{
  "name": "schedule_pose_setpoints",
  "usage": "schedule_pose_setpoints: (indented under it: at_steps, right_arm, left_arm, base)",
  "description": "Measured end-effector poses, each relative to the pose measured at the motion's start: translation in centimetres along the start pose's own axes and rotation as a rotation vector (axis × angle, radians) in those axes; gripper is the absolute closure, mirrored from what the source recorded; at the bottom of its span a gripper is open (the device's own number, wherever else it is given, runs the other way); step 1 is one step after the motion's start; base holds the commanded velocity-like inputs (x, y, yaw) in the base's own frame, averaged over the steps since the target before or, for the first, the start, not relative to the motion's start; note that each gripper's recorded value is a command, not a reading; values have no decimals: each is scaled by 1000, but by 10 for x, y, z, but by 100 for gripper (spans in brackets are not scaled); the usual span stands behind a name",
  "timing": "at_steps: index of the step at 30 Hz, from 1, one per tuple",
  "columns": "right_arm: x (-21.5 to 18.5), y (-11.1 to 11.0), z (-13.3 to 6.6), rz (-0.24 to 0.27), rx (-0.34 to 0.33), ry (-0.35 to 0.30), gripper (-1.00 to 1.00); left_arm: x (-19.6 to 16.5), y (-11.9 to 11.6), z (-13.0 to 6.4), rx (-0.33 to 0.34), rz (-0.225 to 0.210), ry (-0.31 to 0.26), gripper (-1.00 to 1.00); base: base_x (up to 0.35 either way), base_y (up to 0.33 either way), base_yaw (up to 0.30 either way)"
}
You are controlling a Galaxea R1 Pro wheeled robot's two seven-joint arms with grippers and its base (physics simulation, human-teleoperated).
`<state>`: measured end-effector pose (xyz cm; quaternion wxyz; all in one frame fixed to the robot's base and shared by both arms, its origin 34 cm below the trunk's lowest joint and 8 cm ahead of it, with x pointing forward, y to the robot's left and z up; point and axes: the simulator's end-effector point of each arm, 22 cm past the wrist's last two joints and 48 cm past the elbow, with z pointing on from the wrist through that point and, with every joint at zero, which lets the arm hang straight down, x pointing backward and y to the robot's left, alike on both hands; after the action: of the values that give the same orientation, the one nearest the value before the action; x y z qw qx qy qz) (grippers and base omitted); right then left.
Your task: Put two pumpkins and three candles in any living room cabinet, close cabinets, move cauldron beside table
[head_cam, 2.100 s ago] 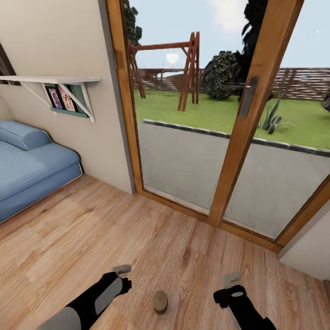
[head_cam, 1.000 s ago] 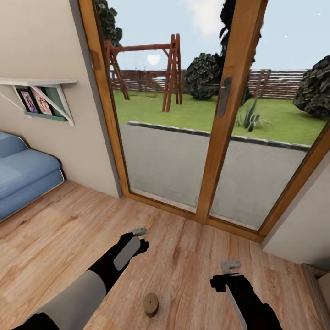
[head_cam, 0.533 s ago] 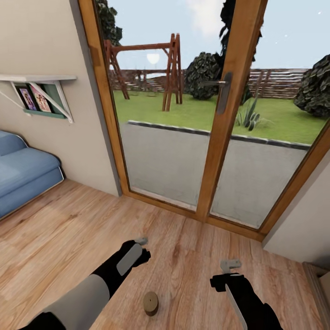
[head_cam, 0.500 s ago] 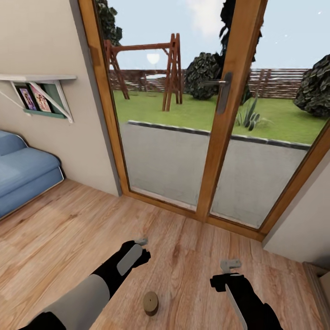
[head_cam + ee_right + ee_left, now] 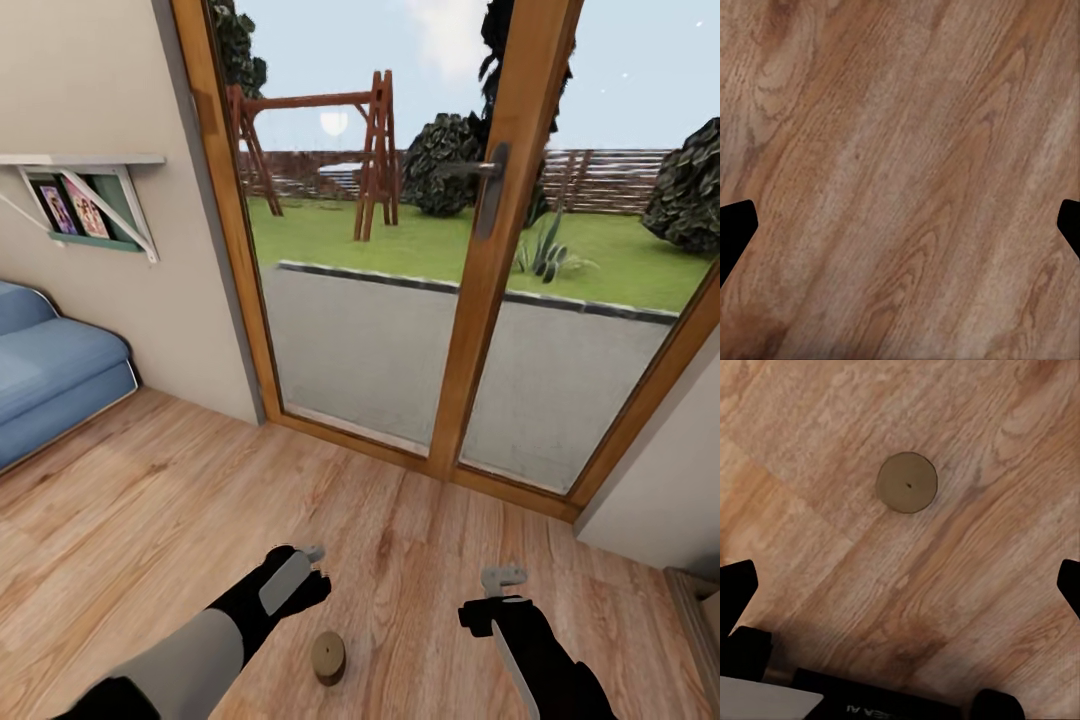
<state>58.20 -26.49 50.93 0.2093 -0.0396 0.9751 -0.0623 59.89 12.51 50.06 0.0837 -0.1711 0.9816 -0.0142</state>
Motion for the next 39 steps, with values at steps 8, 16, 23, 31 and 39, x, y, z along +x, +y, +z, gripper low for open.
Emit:
schedule_pose_setpoints:
  at_steps: [8,16,23,31,39]
  right_arm:
    - [6,1,13,-1,2,-6,-100]
    - [14,1,26,-3,6,-8,-100]
    - [22,3,38,-3,6,-7,-100]
    - [31,5,52,-3,6,-7,-100]
    - [41,8,66,-3,7,-7,-100]
  left_arm:
    - [2,-2,14,11,3,-9,-100]
    - [-10,-11,22,40,-16,-62,-100]
    - [-5,-24,34,93,-18,-61,-100]
    - [-1,-28,48,121,-11,-67,-100]
    - [3,-26,64,119,-10,-70,-100]
  base:
    - [0,0,0]
    - [0,0,0]
    - [0,0,0]
    - [0,0,0]
    - [0,0,0]
